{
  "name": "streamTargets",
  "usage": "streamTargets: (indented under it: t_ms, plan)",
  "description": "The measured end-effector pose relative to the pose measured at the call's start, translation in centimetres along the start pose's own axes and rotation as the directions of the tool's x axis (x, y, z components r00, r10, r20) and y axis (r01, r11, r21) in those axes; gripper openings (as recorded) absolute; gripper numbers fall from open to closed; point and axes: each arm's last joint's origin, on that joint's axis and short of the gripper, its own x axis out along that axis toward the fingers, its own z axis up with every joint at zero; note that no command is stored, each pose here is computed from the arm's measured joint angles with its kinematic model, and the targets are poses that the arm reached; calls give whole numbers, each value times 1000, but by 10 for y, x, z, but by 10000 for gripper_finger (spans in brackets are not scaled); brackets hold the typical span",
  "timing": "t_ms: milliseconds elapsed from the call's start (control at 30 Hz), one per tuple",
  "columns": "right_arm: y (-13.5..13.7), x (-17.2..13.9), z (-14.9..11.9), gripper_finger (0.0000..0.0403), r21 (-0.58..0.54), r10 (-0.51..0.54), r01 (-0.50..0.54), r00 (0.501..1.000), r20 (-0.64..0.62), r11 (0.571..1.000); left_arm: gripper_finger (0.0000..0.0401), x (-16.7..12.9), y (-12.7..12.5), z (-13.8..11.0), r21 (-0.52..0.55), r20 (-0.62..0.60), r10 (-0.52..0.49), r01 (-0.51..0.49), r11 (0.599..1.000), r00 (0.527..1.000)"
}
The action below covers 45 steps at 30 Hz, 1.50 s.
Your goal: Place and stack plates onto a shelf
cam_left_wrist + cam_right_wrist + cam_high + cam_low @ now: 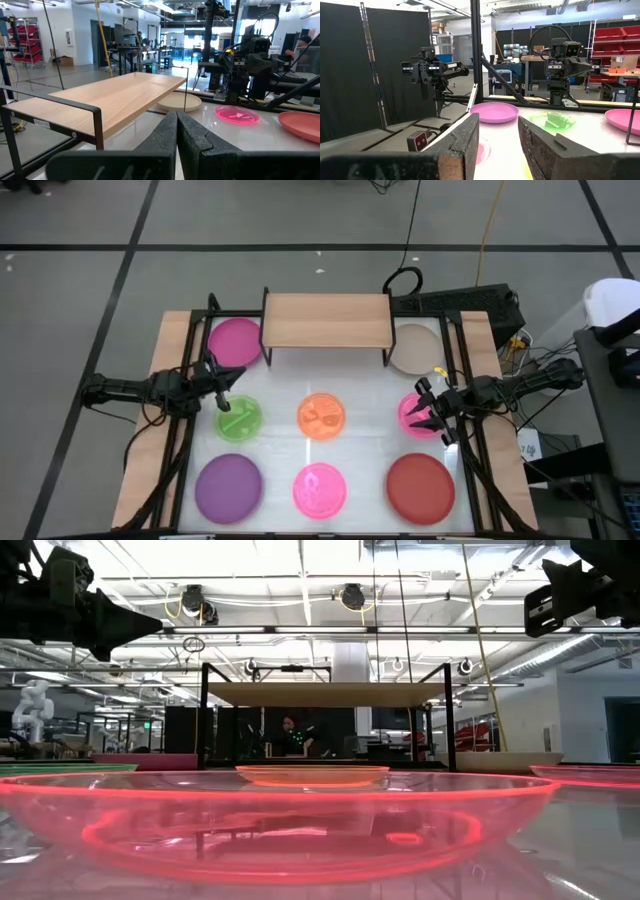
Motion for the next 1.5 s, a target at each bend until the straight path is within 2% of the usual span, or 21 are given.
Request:
streamTargets:
  t_ms: [933, 1100, 1200, 1433, 1500]
  plan:
    - [0, 0, 0, 118, -1, -2, 2, 1000, 4, 1000, 8, 0, 0, 0, 0, 0, 0, 0, 1000, 1000]
    - [0, 0, 8, 118, -12, 1, 0, 996, 86, 1000, 8, 0, 0, 0, 0, 0, 0, 0, 1000, 1000]
    - [1, -2, 18, 118, -30, 9, -4, 983, 185, 1000, 8, 0, 0, 0, 0, 0, 0, 0, 1000, 1000]
    - [3, -9, 40, 118, -51, 31, -11, 912, 410, 999, 8, 0, 0, 0, 0, 0, 0, 0, 1000, 1000]
    - [3, -11, 45, 118, -60, 13, 17, 884, 467, 998, 8, 0, 0, 0, 0, 0, 0, 0, 1000, 1000]
